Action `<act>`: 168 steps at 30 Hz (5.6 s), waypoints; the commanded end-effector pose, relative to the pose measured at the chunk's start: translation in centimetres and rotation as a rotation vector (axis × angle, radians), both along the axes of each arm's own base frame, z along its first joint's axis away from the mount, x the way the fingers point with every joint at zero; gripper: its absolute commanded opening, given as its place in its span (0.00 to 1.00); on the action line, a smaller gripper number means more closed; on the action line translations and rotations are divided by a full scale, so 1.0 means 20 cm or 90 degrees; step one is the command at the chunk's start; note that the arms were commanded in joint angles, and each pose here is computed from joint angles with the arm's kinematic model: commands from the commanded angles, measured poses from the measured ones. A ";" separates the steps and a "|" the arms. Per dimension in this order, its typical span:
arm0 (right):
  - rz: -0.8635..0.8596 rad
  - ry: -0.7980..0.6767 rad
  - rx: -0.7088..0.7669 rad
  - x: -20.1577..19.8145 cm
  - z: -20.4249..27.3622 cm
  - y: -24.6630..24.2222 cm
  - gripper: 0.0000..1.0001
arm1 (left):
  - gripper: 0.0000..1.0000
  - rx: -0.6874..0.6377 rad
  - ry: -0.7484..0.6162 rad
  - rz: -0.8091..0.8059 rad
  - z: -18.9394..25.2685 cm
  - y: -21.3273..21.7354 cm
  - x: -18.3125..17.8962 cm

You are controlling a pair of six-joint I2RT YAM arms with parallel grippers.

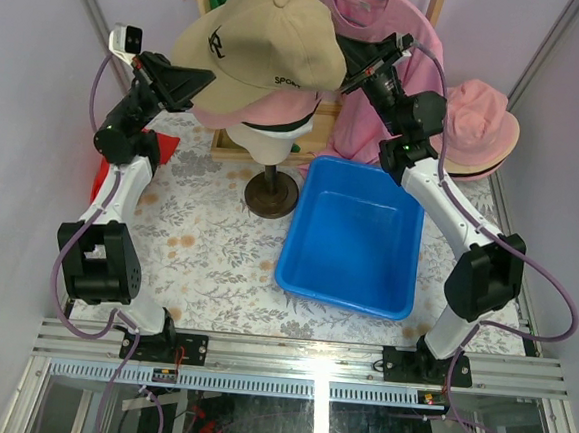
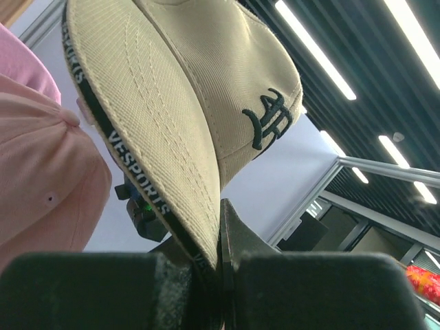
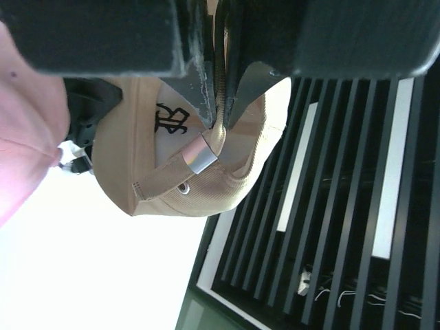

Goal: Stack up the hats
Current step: Stack the hat on the hat.

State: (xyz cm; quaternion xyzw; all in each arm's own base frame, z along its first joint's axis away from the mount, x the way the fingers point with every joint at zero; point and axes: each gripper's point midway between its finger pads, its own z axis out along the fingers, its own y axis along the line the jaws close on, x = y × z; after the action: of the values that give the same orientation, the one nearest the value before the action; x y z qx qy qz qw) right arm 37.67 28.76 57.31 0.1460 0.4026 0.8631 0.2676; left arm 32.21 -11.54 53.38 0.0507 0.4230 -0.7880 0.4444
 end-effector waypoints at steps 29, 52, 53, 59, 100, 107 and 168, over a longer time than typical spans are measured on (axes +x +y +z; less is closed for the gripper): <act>-0.118 -0.034 -0.097 0.23 -0.14 0.00 0.04 | 0.00 -0.344 0.238 -0.071 -0.04 0.44 0.26; -0.149 0.018 -0.190 0.30 -0.18 0.00 0.11 | 0.00 -0.489 0.434 -0.023 -0.13 0.43 0.55; -0.155 0.019 -0.196 0.30 -0.19 -0.01 0.11 | 0.00 -0.494 0.445 -0.020 -0.15 0.43 0.55; -0.168 0.029 -0.216 0.32 -0.23 -0.02 0.11 | 0.00 -0.520 0.486 0.003 -0.25 0.45 0.58; -0.232 0.112 -0.467 0.48 -0.88 -0.02 0.12 | 0.00 -0.552 0.686 0.080 -0.75 0.54 0.70; -0.235 0.122 -0.517 0.51 -0.98 -0.01 0.12 | 0.00 -0.547 0.690 0.090 -0.79 0.57 0.75; -0.239 0.080 -0.508 0.50 -0.78 0.01 0.12 | 0.43 -0.169 0.488 0.224 -0.60 0.30 0.35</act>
State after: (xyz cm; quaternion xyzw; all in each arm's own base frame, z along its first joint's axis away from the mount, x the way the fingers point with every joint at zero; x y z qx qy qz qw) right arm 47.00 29.42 41.78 0.1538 0.6804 0.5786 0.4226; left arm 39.59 -4.70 40.01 -0.4101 0.4284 -0.7135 0.3731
